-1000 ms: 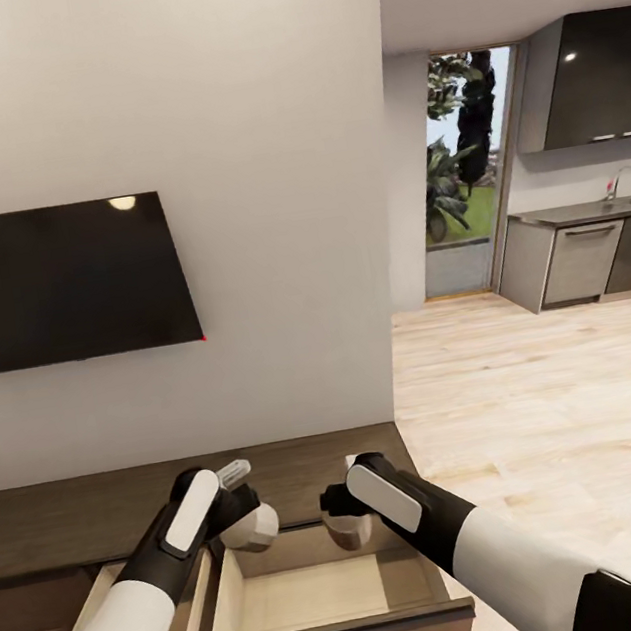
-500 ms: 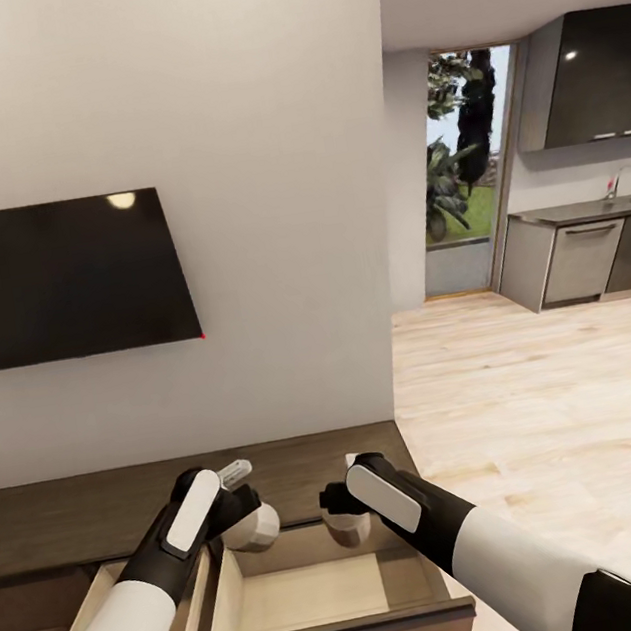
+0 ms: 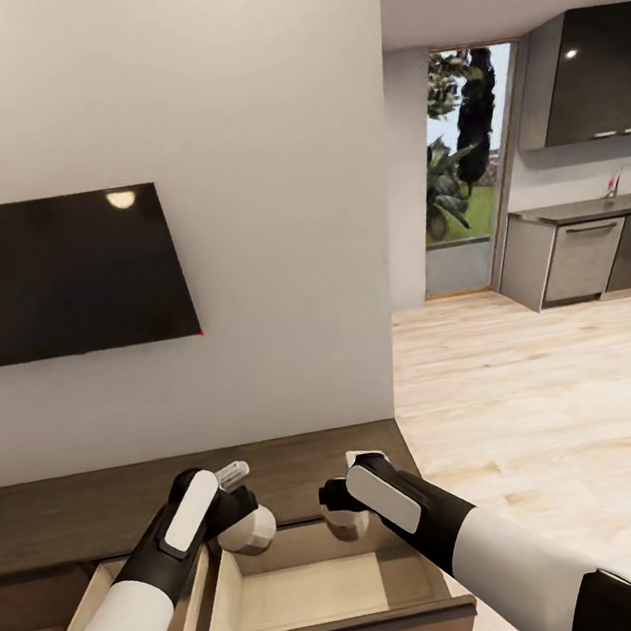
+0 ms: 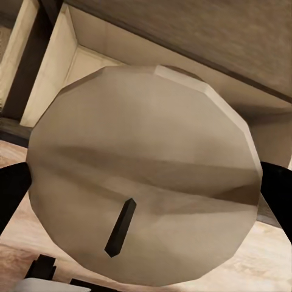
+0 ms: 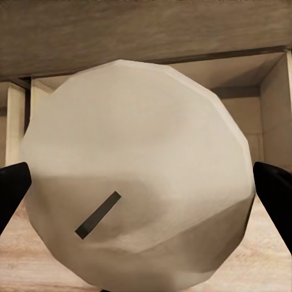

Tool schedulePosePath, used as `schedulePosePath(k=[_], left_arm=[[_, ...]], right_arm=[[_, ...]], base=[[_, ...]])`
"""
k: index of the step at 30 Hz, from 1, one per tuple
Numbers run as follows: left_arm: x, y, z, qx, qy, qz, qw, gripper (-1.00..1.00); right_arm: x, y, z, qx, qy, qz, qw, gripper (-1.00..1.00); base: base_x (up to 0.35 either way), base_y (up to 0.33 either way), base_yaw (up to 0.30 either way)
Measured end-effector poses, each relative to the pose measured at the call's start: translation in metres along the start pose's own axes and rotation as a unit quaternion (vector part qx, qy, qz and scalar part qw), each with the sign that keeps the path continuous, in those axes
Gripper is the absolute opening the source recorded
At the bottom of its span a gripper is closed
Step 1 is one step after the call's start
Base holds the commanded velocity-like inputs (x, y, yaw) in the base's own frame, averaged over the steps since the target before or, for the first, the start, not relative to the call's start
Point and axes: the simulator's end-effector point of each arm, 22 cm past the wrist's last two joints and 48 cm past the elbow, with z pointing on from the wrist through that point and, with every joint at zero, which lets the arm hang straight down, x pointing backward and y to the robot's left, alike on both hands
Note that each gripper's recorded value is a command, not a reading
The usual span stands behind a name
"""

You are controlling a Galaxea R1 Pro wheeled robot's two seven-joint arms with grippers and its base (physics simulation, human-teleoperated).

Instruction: Place each of the two pumpkins and all three candles from the living room inside a cabinet in the living room (use any cabinet), then make sure every cabinet is closed, and position the cauldron so it is next to a table in the living room.

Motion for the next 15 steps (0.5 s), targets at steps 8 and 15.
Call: schedulePosePath(k=[8, 15], left_arm=[[0.002, 0.002, 0.01, -0.001, -0.001, 0.002, 1.0, -1.0], [0.004, 0.003, 0.018, 0.0, -0.002, 0.003, 1.0, -1.0]], right_arm=[[0.004, -0.002, 0.009, 0.0, 0.0, 0.0, 1.0, -1.0], [0.006, -0.003, 0.018, -0.001, -0.006, 0.004, 1.0, -1.0]], base=[[0.0, 0.0, 0.0], [0.0, 0.0, 0.0]])
